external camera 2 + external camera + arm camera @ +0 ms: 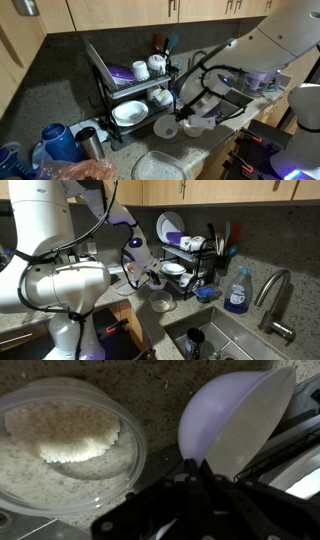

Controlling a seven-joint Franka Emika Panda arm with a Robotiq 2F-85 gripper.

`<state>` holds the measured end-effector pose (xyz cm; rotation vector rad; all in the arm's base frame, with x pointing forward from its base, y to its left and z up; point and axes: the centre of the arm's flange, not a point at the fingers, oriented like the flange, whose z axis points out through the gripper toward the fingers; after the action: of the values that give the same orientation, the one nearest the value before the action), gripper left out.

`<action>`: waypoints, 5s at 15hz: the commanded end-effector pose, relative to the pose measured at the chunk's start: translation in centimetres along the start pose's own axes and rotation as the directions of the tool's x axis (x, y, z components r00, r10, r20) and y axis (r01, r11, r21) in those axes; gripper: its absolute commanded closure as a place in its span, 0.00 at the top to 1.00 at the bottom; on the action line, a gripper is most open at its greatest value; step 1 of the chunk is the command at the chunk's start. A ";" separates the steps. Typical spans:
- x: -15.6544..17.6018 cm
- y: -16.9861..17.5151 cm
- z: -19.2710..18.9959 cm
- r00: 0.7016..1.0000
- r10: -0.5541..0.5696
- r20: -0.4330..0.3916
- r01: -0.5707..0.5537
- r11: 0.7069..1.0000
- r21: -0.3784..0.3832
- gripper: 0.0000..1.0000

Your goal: Take the bowl from the rack and put it on the counter

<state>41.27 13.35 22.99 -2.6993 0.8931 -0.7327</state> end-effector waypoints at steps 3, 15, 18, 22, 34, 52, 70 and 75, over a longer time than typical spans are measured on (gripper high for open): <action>-1.1 0.5 -0.1 1.000 0.014 0.021 -0.016 0.997 0.076 0.01; -5.0 3.2 -0.3 0.996 -0.004 0.094 -0.010 0.989 0.151 0.01; -5.2 4.2 -0.6 0.997 0.005 0.071 -0.018 0.984 0.177 0.01; -5.0 5.5 -1.2 0.999 -0.009 0.044 0.000 0.981 0.194 0.01; -6.7 7.0 -0.3 0.996 -0.025 0.088 0.003 0.969 0.248 0.01; -6.4 7.5 0.8 0.996 -0.054 0.067 0.039 0.975 0.217 0.11; -3.4 4.9 -2.6 0.994 -0.030 0.108 0.001 0.965 0.261 1.00; -1.9 4.8 -4.3 0.987 0.010 0.159 -0.048 0.970 0.239 1.00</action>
<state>35.94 10.74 21.23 -2.5030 0.6933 -0.6411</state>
